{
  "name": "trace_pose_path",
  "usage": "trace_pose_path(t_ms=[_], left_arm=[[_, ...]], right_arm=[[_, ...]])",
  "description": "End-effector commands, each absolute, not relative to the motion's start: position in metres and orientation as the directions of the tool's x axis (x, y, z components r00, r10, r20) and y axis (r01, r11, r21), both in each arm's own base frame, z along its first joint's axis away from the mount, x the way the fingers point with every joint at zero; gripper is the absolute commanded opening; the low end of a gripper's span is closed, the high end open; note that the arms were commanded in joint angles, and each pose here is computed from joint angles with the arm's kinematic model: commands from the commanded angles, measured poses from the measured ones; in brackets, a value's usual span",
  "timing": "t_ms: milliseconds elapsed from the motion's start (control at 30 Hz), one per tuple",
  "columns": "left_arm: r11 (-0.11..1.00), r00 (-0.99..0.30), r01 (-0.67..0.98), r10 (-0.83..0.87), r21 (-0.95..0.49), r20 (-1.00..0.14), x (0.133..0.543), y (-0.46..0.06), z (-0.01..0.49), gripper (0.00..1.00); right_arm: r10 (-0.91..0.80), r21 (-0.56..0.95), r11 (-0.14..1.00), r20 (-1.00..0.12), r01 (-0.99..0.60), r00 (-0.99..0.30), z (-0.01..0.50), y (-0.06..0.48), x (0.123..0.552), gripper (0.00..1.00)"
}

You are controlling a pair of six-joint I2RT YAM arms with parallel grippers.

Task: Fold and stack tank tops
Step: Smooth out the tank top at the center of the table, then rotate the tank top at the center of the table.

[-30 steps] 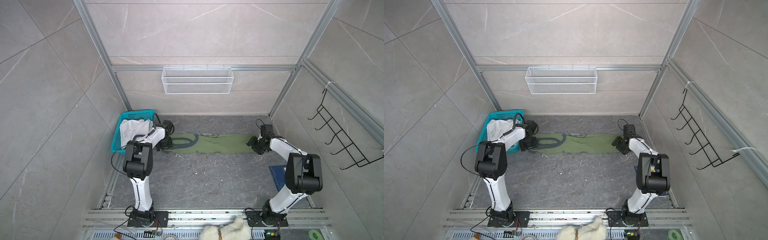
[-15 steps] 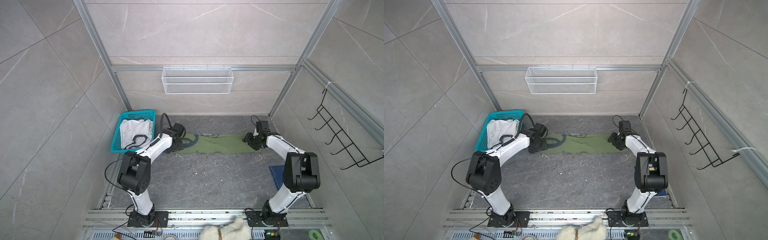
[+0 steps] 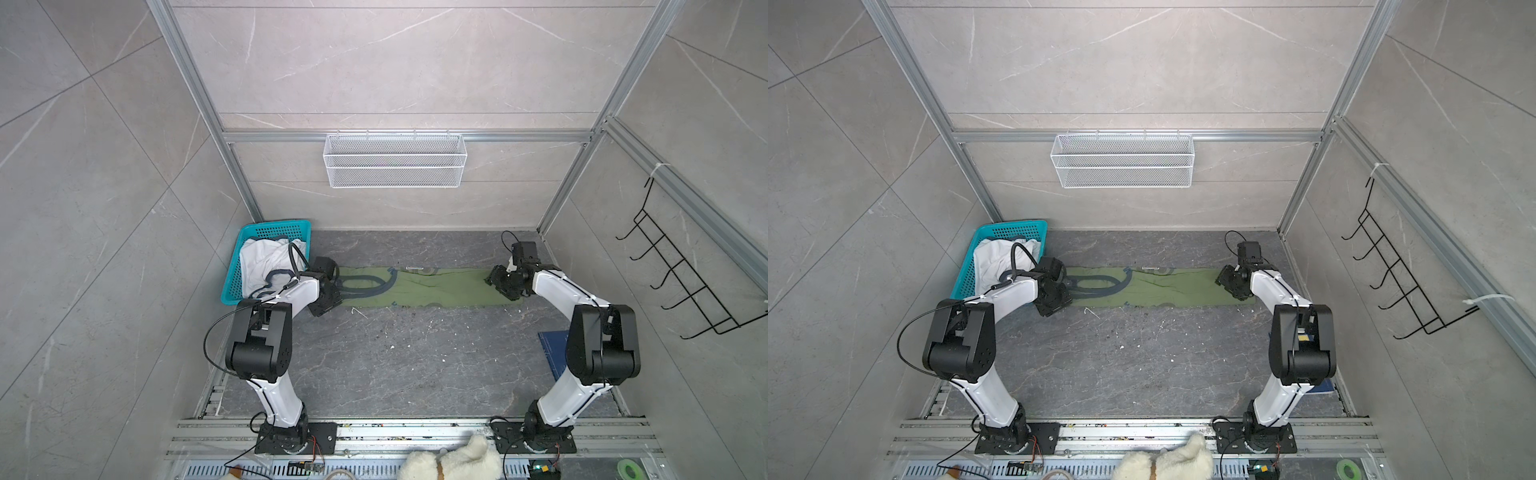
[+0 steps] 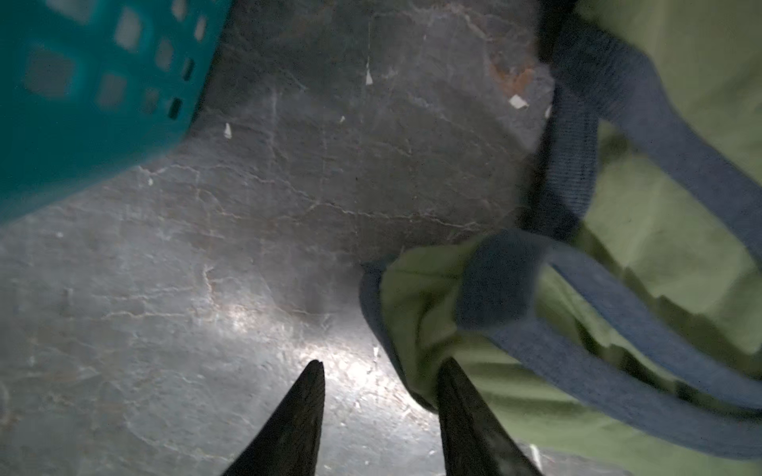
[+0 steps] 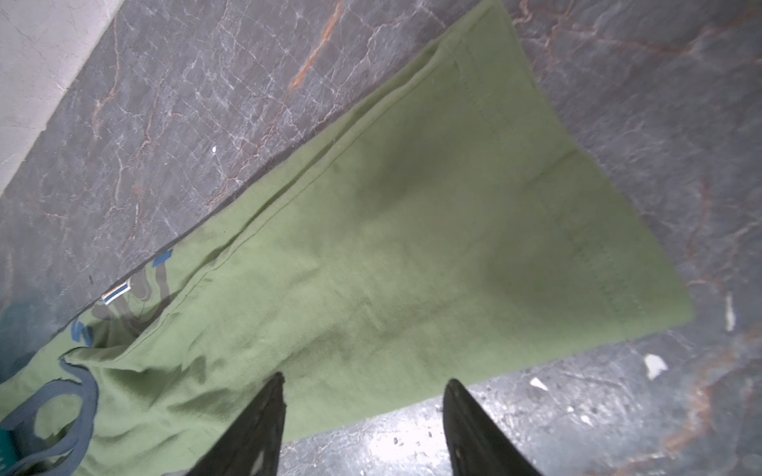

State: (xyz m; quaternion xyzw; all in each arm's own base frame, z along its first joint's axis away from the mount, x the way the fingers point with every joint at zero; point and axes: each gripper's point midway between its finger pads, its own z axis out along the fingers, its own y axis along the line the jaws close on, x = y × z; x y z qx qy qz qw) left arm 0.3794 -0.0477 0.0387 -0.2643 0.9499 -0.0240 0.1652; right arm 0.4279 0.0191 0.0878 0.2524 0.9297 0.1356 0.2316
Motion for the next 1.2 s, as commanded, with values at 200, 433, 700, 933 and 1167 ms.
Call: trace_pose_path(t_ms=[200,433,700,933,1167], left_arm=[[0.859,-0.803,-0.507,-0.502,-0.077,-0.320,0.388,-0.033,0.042,0.37],[0.893,-0.797,-0.449,-0.400,0.001,-0.453,0.381,-0.050,0.094,0.66],[0.940,-0.761,-0.341,-0.296,-0.031,-0.577,0.384,-0.116,0.151,0.74],[0.968,-0.843,-0.206,-0.248,-0.140,-0.477,0.406,-0.206,0.108,0.74],[0.966,-0.880,-0.236,-0.260,-0.109,-0.397,0.419,-0.206,0.054,0.74]], right_arm=[[0.548,0.291,0.834,-0.347,0.468,-0.761,0.080,0.003,0.422,0.63],[0.550,0.329,0.830,-0.350,0.449,-0.758,0.086,0.007,0.429,0.63],[0.526,0.365,0.838,-0.341,0.406,-0.779,0.087,0.023,0.452,0.63],[0.531,0.365,0.830,-0.290,0.421,-0.796,0.067,0.028,0.474,0.63],[0.544,0.353,0.814,-0.180,0.462,-0.820,0.036,0.031,0.475,0.63]])
